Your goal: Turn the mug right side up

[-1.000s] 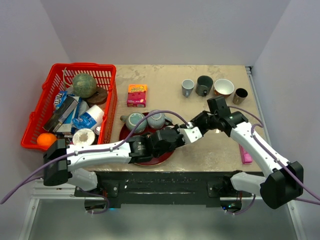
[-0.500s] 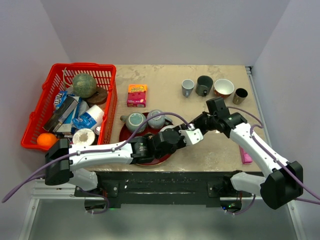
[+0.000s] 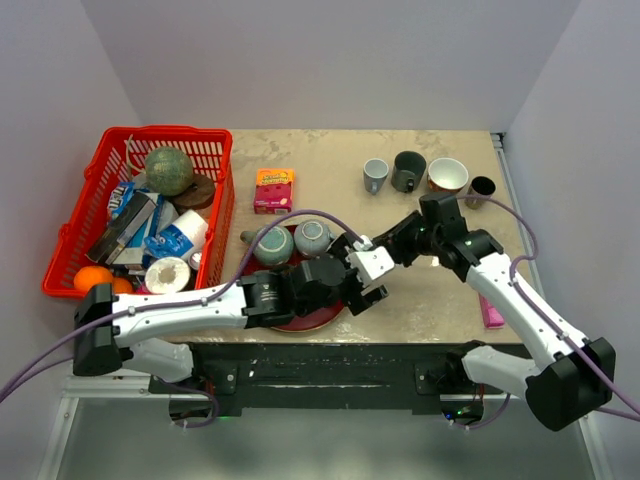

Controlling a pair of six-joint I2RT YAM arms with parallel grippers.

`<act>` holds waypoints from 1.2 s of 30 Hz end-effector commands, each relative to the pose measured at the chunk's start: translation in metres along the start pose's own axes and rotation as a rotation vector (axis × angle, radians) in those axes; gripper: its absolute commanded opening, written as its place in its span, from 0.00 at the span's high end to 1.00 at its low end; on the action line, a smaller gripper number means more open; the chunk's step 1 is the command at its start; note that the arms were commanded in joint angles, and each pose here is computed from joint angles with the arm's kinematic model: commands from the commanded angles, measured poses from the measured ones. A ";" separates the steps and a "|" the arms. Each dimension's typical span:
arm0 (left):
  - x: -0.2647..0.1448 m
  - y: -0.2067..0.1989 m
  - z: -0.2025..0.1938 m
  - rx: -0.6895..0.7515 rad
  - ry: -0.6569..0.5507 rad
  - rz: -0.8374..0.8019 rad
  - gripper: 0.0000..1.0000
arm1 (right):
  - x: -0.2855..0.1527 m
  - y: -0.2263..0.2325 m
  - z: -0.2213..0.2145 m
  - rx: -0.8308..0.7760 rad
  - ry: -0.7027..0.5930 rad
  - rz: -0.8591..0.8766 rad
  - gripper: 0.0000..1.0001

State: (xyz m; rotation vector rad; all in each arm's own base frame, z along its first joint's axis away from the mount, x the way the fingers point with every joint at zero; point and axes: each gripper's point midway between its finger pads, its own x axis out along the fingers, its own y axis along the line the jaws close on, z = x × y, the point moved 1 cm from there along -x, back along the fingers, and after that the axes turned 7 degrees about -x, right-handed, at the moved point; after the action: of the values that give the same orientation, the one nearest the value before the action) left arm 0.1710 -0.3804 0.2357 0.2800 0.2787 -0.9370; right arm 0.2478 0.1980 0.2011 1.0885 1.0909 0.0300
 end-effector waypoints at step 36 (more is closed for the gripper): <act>-0.040 0.089 0.026 -0.735 0.056 0.123 0.10 | 0.000 0.076 0.143 -1.093 -1.218 0.294 1.00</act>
State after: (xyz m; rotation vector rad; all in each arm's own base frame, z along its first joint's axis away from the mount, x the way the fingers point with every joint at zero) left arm 0.2194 -0.3056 0.2704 -0.2601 0.6204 -0.6565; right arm 0.3829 0.1423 0.1795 0.0305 0.1115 0.1811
